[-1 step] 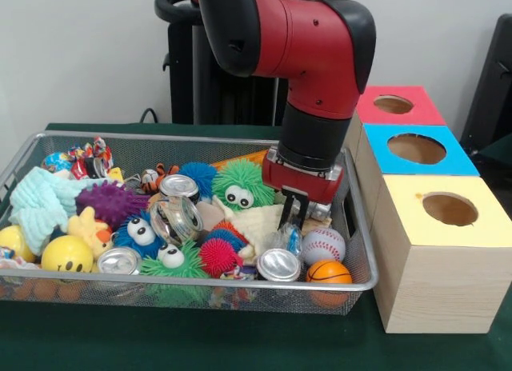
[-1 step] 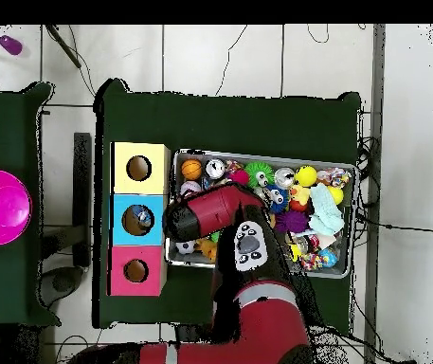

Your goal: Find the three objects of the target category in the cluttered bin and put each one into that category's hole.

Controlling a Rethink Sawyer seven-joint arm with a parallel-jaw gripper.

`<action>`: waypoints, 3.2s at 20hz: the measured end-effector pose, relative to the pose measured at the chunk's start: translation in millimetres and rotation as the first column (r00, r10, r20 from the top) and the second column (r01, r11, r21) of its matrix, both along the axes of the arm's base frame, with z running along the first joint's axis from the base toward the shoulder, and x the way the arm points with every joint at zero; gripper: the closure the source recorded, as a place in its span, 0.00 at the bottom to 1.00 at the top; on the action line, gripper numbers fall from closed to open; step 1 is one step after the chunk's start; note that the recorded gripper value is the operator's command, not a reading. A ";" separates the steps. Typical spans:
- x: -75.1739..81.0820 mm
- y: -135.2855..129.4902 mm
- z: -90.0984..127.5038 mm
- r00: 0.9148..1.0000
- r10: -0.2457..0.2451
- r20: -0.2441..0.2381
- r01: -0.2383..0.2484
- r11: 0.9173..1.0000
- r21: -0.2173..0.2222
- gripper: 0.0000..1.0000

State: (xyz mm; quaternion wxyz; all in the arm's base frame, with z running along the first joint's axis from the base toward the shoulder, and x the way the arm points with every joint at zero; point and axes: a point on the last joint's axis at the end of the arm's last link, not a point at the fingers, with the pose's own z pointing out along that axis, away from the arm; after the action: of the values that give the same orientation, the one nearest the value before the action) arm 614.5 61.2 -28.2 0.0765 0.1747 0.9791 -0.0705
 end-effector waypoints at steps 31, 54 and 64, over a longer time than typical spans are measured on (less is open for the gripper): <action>52.2 -37.0 110.8 0.997 0.070 -0.034 -0.064 0.986 0.153 1.00; 44.4 20.6 192.9 0.991 0.093 -0.100 -0.067 0.969 0.239 1.00; 20.9 42.0 247.7 0.975 0.102 -0.195 -0.051 0.966 0.255 1.00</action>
State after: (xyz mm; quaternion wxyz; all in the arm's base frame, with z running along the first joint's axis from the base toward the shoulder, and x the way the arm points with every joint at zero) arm 635.4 103.2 219.6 -0.0453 0.1365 0.9889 0.0379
